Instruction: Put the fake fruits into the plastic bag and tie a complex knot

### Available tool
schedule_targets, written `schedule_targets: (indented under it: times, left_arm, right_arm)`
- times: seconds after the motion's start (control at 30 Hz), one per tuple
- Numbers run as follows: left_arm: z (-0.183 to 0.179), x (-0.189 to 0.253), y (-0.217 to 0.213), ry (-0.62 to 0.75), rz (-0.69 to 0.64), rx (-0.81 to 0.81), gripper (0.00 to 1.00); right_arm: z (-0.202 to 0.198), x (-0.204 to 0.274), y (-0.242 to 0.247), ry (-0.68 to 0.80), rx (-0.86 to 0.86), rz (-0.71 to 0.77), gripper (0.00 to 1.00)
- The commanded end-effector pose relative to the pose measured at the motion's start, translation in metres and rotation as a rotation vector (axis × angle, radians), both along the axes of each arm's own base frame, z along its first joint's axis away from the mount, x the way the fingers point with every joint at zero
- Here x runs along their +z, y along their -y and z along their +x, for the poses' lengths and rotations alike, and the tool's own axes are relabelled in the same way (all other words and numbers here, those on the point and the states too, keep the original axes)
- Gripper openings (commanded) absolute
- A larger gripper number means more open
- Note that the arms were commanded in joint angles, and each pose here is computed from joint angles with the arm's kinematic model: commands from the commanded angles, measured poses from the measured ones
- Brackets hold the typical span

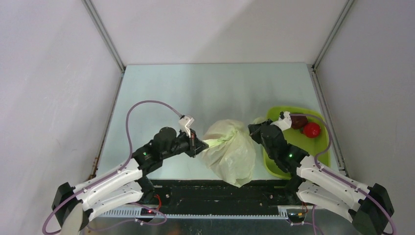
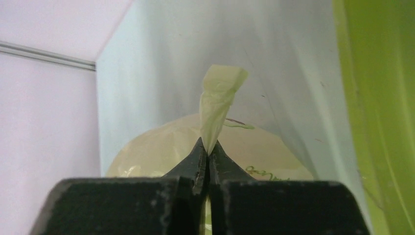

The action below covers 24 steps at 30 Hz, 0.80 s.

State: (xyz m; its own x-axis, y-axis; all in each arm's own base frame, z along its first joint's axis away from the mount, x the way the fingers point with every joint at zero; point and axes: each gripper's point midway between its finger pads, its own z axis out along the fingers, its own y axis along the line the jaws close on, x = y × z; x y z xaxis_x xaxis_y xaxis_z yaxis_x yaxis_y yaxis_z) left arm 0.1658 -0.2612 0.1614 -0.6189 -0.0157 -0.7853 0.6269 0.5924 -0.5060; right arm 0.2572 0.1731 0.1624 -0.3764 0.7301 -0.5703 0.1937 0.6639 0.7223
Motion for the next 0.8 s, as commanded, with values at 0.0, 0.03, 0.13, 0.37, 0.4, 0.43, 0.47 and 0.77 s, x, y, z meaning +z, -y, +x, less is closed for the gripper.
schedule_targets:
  times: [0.0, 0.03, 0.13, 0.37, 0.4, 0.43, 0.47, 0.77]
  left_arm:
    - [0.011, 0.072, -0.003, 0.148, -0.124, 0.057, 0.00]
    - [0.016, 0.079, -0.010, 0.163, -0.124, 0.102, 0.00]
    - [0.021, 0.100, -0.028, 0.206, -0.159, 0.197, 0.00]
    - [0.045, 0.045, -0.063, 0.116, -0.131, 0.391, 0.00]
    - [0.050, 0.037, -0.070, 0.109, -0.132, 0.423, 0.00]
    - [0.051, 0.015, -0.076, 0.079, -0.108, 0.443, 0.00]
    - [0.052, 0.009, -0.079, 0.076, -0.109, 0.454, 0.00]
    - [0.048, -0.004, -0.075, 0.086, -0.115, 0.396, 0.00]
  right_arm:
    - [0.019, 0.046, -0.007, 0.179, 0.028, -0.011, 0.00]
    - [0.023, 0.056, -0.004, 0.207, 0.022, -0.048, 0.00]
    - [0.032, 0.069, 0.007, 0.237, -0.006, -0.166, 0.00]
    - [0.065, 0.018, 0.032, 0.090, -0.051, -0.271, 0.00]
    - [0.071, 0.006, 0.036, 0.065, -0.060, -0.286, 0.00]
    - [0.073, -0.001, 0.036, 0.056, -0.057, -0.289, 0.00]
    - [0.075, -0.013, 0.036, 0.029, -0.052, -0.309, 0.00]
    - [0.084, -0.023, 0.023, 0.037, 0.014, -0.331, 0.00]
